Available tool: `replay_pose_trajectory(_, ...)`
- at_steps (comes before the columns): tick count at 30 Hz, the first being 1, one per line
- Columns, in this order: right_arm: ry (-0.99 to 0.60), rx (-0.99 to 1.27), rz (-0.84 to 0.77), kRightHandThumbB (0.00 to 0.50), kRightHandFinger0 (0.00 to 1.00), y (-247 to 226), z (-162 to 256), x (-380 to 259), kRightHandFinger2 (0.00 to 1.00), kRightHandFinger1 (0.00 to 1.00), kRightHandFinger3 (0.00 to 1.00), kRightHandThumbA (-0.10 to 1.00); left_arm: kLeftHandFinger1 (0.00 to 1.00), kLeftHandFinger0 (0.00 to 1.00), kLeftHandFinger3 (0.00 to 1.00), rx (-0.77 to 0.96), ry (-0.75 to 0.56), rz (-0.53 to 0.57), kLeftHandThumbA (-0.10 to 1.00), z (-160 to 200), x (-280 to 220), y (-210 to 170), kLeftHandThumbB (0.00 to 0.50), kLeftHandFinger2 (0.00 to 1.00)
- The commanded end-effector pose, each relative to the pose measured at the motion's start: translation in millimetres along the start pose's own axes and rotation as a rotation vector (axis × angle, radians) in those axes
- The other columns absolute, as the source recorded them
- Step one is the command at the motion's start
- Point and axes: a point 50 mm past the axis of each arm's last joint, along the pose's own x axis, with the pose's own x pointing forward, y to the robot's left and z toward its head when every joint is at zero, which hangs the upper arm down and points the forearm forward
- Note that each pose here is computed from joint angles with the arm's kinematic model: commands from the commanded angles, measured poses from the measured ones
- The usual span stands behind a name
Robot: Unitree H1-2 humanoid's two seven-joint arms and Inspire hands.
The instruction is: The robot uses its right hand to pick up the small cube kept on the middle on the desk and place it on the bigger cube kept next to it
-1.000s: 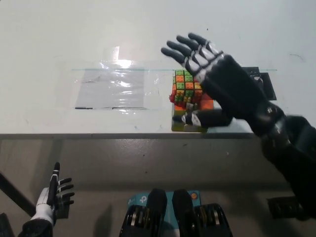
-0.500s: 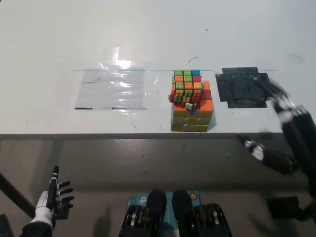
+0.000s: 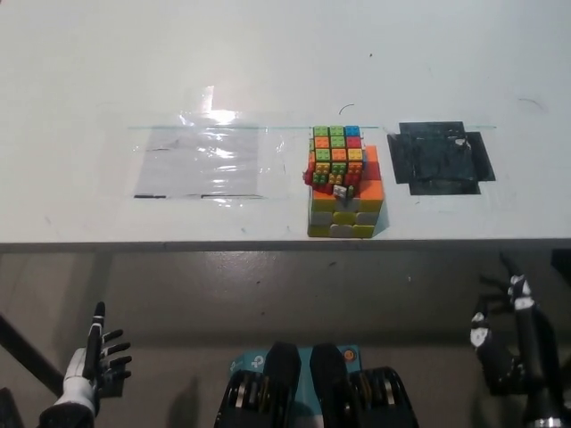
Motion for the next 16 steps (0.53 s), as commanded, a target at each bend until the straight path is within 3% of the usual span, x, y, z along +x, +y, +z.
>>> replay_pose_trajectory(1,-0.104,0.094,-0.178,0.095,0.52,-1.0,3.0,12.1,0.72,0.60,1.00,0.16,0.71,0.69,0.79,-0.014,-0.049,0.032,1.00,14.0,3.2,4.2,0.011,0.74)
replay_pose_trajectory(5,-0.012,0.128,-0.184,0.081,0.45,4.8,-13.1,15.6,0.70,0.54,0.97,0.23,0.73,0.71,0.79,-0.017,-0.051,0.032,1.00,15.8,3.4,2.9,0.057,0.76)
replay_pose_trajectory(6,-0.002,0.132,-0.186,0.069,0.48,4.9,-14.7,16.3,0.70,0.56,0.94,0.24,0.73,0.71,0.78,-0.017,-0.051,0.032,1.00,15.6,3.8,2.9,0.071,0.76)
replay_pose_trajectory(10,0.106,0.200,-0.199,0.053,0.48,5.8,-23.9,18.8,0.65,0.54,0.85,0.26,0.72,0.70,0.74,-0.030,-0.047,0.034,1.00,17.4,4.7,2.4,0.082,0.74)
replay_pose_trajectory(12,0.128,0.233,-0.205,0.050,0.45,5.9,-26.8,19.2,0.62,0.51,0.80,0.19,0.71,0.69,0.73,-0.047,-0.050,0.039,1.00,17.9,5.9,2.5,0.088,0.73)
replay_pose_trajectory(16,0.175,0.248,-0.193,0.052,0.48,5.9,-34.0,19.1,0.65,0.54,0.82,0.26,0.72,0.69,0.72,-0.032,-0.064,0.030,1.00,19.4,5.6,4.6,0.077,0.73)
